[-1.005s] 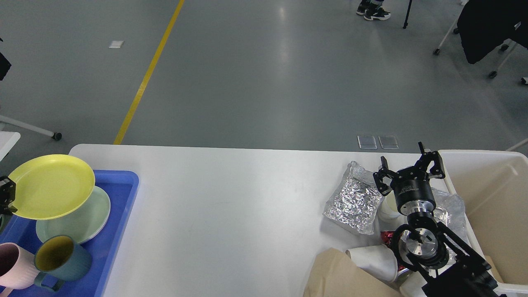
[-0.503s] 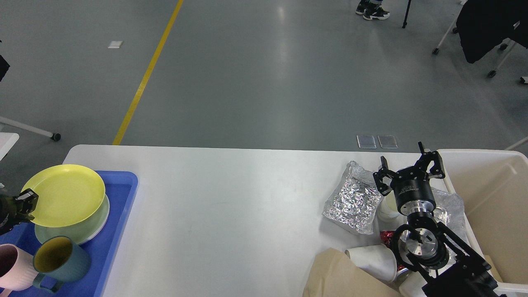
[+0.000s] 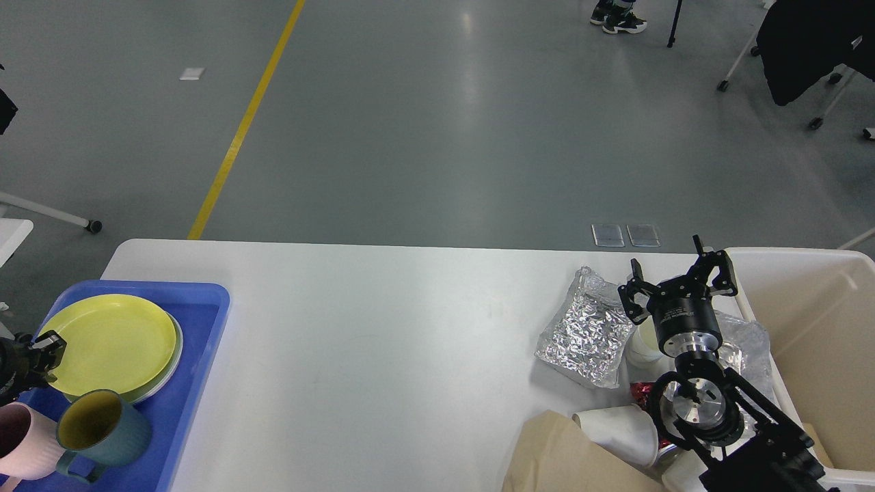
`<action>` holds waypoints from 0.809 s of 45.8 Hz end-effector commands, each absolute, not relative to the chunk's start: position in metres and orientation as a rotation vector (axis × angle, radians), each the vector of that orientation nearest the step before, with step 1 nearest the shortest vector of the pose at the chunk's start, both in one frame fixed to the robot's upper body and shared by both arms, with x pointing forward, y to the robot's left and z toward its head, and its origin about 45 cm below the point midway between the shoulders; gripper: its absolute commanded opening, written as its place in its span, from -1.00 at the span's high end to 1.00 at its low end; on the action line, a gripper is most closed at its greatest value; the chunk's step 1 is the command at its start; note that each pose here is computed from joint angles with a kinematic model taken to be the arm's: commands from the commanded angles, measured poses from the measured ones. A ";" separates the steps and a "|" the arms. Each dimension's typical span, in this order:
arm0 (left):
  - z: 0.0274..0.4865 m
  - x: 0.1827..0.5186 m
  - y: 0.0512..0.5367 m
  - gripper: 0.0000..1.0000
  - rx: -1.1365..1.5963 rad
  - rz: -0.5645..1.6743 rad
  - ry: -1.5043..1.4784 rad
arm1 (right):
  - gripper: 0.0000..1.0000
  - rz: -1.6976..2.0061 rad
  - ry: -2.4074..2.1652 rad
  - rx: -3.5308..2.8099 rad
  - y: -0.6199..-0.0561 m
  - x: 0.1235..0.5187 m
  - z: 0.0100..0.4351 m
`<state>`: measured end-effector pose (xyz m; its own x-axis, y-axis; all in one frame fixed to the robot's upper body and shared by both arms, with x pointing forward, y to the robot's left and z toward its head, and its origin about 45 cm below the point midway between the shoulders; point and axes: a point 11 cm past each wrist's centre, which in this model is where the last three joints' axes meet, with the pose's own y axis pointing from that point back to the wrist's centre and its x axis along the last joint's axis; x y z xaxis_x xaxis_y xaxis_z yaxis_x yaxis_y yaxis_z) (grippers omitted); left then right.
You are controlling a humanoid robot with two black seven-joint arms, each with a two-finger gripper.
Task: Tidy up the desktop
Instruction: 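Lower the yellow plate onto the green plate and release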
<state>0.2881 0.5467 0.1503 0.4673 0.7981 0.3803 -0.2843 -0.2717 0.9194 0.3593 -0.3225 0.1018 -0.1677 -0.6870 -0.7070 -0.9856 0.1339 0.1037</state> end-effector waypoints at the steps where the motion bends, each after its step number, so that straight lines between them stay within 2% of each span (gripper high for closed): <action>1: 0.149 0.288 0.544 0.11 1.492 1.116 0.476 | -1.00 0.784 1.918 -1.603 -0.323 0.359 0.102; 6: 0.151 0.289 0.546 -0.56 1.489 1.128 0.467 | -1.00 0.784 1.918 -1.603 -0.323 0.359 0.102; 8: 0.152 0.290 0.546 -0.66 1.483 1.131 0.462 | -1.00 0.784 1.918 -1.603 -0.323 0.359 0.102; 15: 0.155 0.295 0.543 -0.85 1.472 1.128 0.463 | -1.00 0.784 1.918 -1.603 -0.323 0.359 0.102; 19: 0.161 0.305 0.538 -0.86 1.431 1.143 0.453 | -1.00 0.784 1.918 -1.603 -0.323 0.359 0.102; 31: 0.229 0.341 0.547 -0.91 1.234 1.269 0.386 | -1.00 0.784 1.918 -1.603 -0.323 0.359 0.102; 37: 0.275 0.366 0.547 -0.92 0.948 1.409 0.331 | -1.00 0.784 1.918 -1.603 -0.323 0.359 0.102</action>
